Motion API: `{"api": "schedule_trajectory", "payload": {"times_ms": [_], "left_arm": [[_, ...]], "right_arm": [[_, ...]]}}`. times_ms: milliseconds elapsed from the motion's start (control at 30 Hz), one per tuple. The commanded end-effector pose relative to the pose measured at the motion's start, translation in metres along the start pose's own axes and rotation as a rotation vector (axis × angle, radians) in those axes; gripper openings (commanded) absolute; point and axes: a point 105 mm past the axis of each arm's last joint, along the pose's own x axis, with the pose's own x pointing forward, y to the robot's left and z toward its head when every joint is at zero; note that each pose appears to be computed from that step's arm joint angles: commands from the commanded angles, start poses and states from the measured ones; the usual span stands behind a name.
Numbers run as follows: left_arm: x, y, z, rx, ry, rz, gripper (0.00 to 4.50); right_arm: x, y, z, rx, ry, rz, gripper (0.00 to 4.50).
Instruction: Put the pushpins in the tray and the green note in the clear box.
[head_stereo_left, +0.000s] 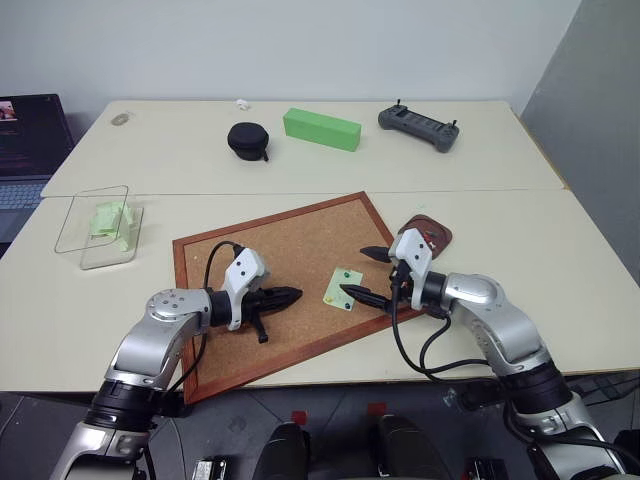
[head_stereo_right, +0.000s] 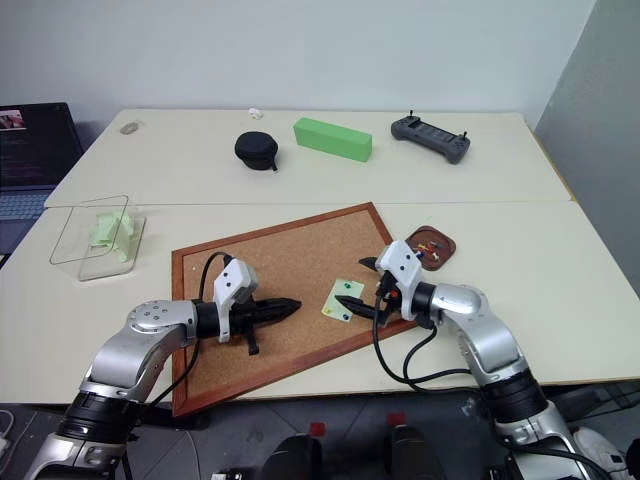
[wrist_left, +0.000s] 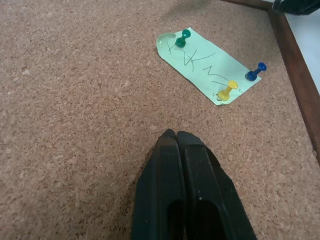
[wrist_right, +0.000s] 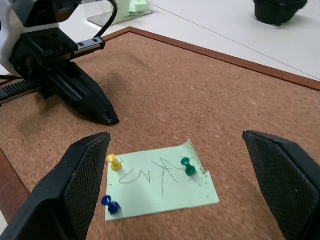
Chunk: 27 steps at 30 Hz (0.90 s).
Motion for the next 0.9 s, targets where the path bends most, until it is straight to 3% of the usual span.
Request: {"api": "schedule_trajectory", "payload": {"times_ms": [33,267,333,900], "left_arm": [[0.006,-0.004,-0.015,-0.013,0.044,-0.01,0.02],[0.001,-0.003,-0.018,-0.004,0.066,-0.02,0.02],[0.0,-0.002,-0.018,0.0,0.065,-0.02,0.01],[-0.002,0.0,-0.003,0.033,0.036,-0.032,0.0]], "right_arm": [[0.011,0.002,0.009,-0.051,-0.032,0.033,4.5],[0.021,-0.005,0.006,-0.045,-0.031,0.036,4.5],[0.022,-0.006,0.004,-0.046,-0.025,0.036,4.32],[0.029,-0.013,-0.021,-0.049,0.059,0.016,0.64]]}}
